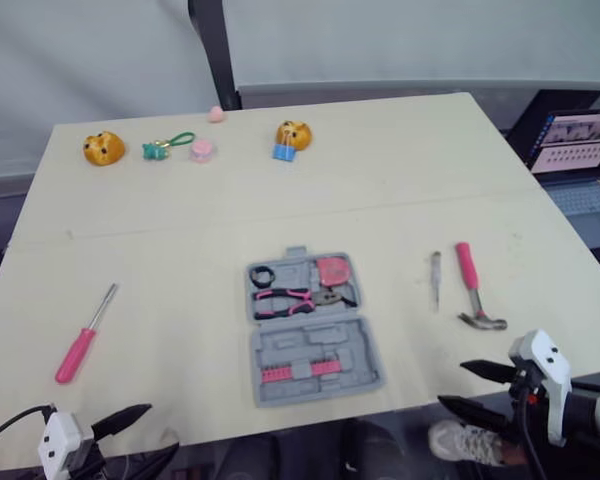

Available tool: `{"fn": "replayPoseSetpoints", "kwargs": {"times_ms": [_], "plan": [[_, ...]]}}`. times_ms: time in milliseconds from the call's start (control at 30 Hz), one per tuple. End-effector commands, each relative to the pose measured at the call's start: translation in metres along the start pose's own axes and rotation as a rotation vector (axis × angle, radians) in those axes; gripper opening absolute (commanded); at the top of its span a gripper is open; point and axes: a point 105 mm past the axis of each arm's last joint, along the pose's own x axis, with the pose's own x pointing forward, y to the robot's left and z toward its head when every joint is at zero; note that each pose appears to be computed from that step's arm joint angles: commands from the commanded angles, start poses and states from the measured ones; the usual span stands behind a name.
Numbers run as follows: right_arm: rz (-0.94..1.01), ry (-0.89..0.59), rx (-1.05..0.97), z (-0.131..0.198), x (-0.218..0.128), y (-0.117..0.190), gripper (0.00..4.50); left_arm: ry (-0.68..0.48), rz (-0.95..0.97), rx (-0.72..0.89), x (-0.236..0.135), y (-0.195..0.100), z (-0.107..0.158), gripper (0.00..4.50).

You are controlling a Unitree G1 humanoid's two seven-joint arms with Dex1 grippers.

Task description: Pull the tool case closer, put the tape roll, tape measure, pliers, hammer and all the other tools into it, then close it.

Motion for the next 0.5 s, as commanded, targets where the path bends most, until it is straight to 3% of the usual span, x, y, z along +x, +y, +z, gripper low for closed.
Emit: {"fn": "replayPoseSetpoints", "kwargs": {"times_ms": [33,200,300,500], "plan": [[0.017,-0.003,-0.028,0.004,0.000,0.001,4.49,-0.013,-0.001,0.007,-0.002,0.000,-0.005,4.50],[0.021,-0.010,-0.049,0.012,-0.002,-0.002,4.49,-0.125,-0.136,0.061,-0.014,-0.010,0.025,4.50],[0.020,-0.026,-0.069,0.021,0.000,-0.007,4.49,-0.134,-0.233,0.146,-0.017,-0.012,0.048,4.50],[0.017,-0.061,-0.097,0.036,0.007,-0.008,4.49,-0.205,-0.374,0.294,0.002,-0.021,0.075,4.50]]}}
